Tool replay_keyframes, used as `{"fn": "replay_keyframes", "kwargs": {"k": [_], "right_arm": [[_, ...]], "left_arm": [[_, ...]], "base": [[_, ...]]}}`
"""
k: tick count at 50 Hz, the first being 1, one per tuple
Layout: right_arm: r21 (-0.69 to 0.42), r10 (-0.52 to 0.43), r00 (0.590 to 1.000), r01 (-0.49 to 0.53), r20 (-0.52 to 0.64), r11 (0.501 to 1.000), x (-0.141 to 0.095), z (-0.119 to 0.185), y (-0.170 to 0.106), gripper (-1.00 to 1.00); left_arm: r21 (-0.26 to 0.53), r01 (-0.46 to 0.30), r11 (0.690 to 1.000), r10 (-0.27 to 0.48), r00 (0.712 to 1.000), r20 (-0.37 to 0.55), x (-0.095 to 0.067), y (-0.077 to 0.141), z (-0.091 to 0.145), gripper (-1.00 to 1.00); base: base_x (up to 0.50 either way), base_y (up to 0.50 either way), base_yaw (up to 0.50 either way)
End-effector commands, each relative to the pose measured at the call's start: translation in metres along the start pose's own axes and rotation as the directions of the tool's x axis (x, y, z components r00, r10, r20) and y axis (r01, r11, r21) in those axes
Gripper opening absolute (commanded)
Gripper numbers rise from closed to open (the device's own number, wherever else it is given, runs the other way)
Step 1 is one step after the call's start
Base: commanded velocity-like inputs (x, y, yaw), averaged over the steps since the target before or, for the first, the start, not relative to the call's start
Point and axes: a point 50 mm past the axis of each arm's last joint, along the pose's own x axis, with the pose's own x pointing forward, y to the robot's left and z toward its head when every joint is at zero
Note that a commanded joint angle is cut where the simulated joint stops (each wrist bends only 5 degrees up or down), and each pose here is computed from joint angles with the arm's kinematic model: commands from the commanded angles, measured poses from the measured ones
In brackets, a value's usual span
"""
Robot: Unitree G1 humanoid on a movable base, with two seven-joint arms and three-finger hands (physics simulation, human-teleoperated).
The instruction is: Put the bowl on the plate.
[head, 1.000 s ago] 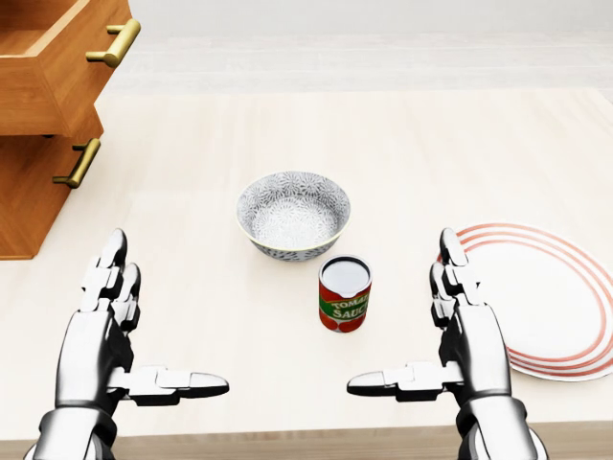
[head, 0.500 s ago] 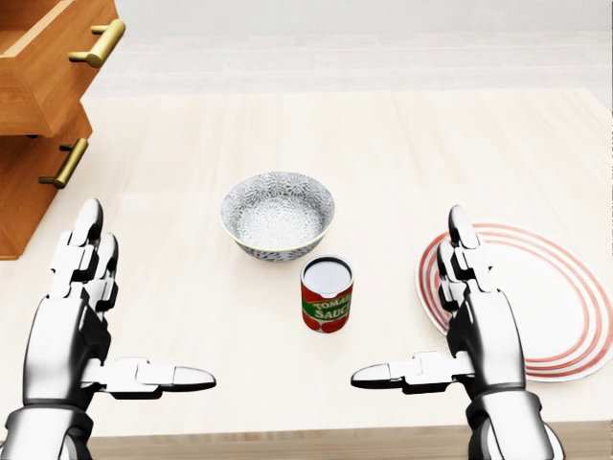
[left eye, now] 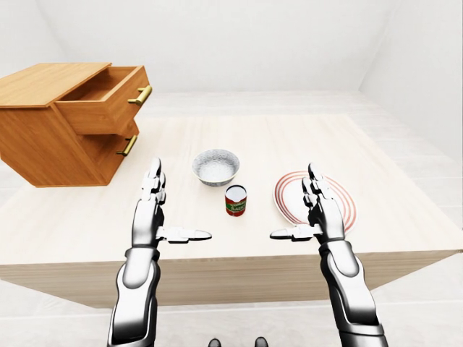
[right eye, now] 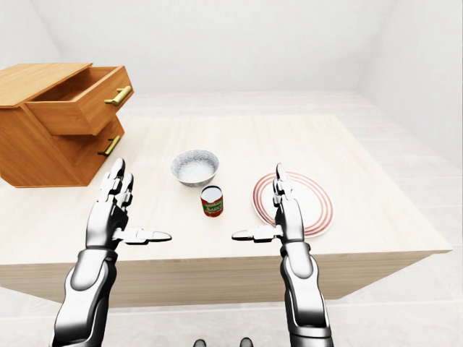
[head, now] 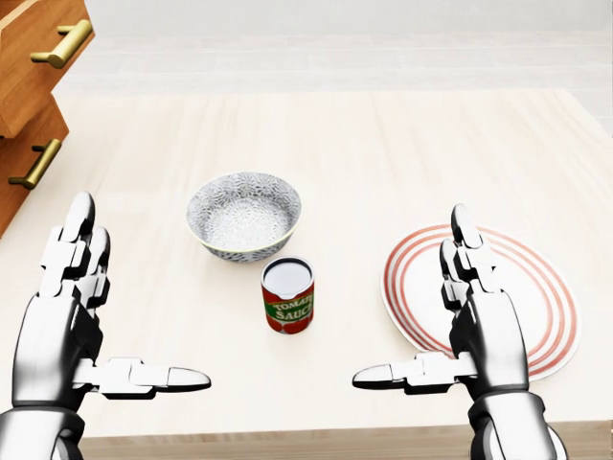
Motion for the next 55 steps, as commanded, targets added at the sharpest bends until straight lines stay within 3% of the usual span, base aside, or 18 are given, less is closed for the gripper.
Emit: {"fn": "replay_keyframes", "kwargs": {"k": [1, 55], "right_arm": [[0.0, -0.002, 1.0, 0.002, 0.009, 1.0, 0.0, 0.002, 0.0, 1.0], [-0.01, 0.0, 1.0, 0.0, 0.025, 1.0, 0.004, 0.006, -0.001, 1.0]], "left_arm": [[0.01, 0.005, 1.0, -0.005, 1.0, 0.013, 0.001, -0.001, 0.003, 1.0], [0.033, 0.023, 0.999, -0.025, 0.999, 0.044, 0.005, -0.002, 0.01, 1.0]], "base": [[0.0, -0.14, 0.0], [0.03, -0.14, 0.0]]}}
